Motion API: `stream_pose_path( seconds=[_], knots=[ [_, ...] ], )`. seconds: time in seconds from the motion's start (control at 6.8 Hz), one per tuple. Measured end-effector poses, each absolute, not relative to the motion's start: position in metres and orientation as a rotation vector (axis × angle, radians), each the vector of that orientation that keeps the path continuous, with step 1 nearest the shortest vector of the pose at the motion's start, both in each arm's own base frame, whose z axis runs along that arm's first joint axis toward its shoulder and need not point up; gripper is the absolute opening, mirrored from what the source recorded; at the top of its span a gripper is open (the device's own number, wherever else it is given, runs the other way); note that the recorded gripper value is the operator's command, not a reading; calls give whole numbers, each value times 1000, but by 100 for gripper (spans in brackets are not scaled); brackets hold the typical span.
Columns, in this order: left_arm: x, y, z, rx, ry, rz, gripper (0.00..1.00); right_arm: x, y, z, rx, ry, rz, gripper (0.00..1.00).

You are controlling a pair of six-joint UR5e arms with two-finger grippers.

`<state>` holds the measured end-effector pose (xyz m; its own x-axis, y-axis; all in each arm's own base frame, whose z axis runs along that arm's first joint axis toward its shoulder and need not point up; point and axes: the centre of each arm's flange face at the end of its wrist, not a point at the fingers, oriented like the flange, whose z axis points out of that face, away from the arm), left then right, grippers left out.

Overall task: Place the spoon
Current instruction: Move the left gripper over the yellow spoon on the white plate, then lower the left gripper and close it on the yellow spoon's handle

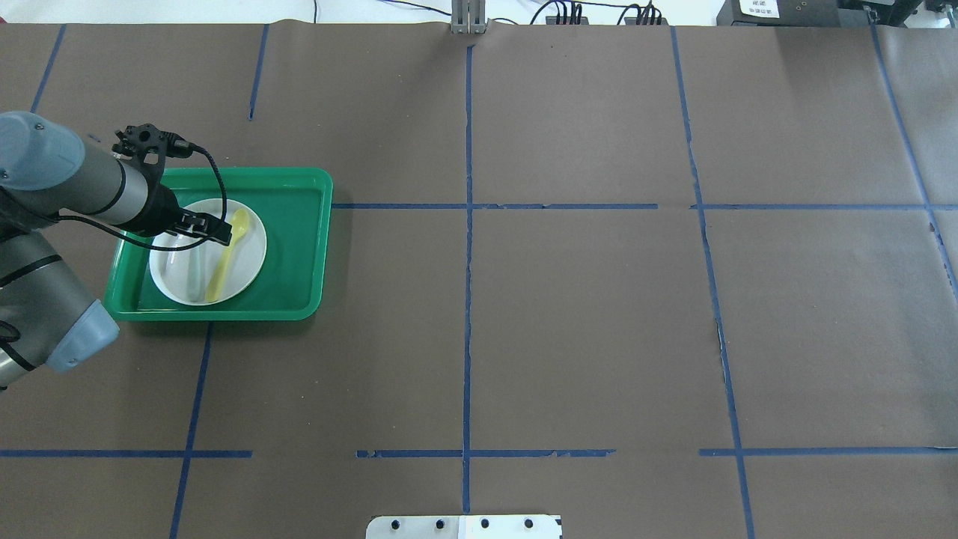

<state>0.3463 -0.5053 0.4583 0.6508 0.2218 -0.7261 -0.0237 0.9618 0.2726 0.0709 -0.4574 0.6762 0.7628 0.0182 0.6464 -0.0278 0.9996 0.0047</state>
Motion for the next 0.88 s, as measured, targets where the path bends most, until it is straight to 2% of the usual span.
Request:
stream_pose_path(
  seconds=[0.15,0.29,0.44,0.88],
  knots=[
    [354,-501,459,243,853,154,91,71,-457,676,14,-703,25,100],
    [360,-497,460,236,852,163,53,71,-457,676,14,-703,25,100],
    [364,-495,460,233,853,169,32,71,-457,676,14,-703,25,100],
    [377,-492,456,226,859,185,32,71,-458,676,14,-703,25,100]
  ],
)
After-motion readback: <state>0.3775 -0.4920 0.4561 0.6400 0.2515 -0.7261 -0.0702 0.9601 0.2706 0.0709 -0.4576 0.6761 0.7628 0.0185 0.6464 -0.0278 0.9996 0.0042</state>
